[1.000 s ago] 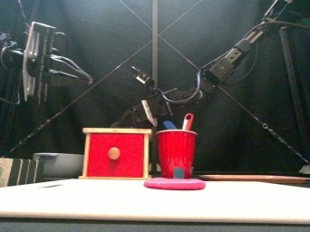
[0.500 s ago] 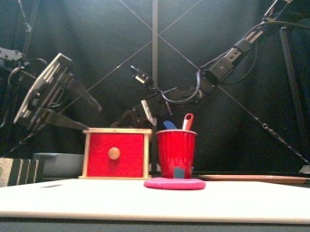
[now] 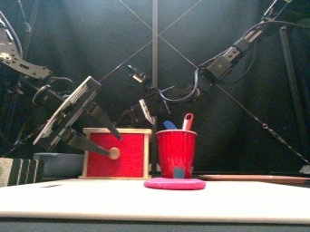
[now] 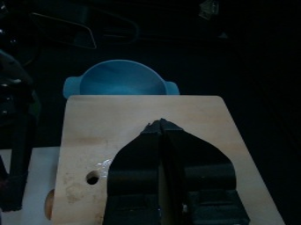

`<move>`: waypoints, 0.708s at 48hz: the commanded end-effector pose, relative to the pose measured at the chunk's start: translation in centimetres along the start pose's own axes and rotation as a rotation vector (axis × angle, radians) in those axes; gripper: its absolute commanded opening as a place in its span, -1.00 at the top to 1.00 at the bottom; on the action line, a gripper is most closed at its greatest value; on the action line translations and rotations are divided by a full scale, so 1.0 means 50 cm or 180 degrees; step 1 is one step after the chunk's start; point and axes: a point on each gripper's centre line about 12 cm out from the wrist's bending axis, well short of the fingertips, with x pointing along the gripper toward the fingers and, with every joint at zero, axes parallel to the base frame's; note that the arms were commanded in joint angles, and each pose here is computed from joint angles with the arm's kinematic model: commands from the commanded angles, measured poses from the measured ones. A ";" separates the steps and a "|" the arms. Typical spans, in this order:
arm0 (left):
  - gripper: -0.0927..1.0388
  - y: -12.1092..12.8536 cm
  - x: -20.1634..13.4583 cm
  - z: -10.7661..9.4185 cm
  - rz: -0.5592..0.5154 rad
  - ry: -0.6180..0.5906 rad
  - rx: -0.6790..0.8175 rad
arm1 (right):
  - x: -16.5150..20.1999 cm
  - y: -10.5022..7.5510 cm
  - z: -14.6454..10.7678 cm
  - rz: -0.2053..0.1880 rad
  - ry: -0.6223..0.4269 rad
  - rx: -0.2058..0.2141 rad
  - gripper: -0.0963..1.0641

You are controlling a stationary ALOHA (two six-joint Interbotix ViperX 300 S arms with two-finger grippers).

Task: Get the cutter from the drawer then cut the dough then place the extra dough in the bowl
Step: Open the drawer

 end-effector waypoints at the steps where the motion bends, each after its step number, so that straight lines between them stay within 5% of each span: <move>1: -0.43 -0.024 0.016 0.006 -0.0105 -0.0147 -0.0129 | -0.001 0.001 0.029 -0.0005 -0.0094 -0.0008 0.80; 34: -0.36 -0.009 0.027 0.007 0.0027 -0.0251 -0.0101 | 0.000 0.007 0.033 0.0015 -0.0108 -0.0016 0.80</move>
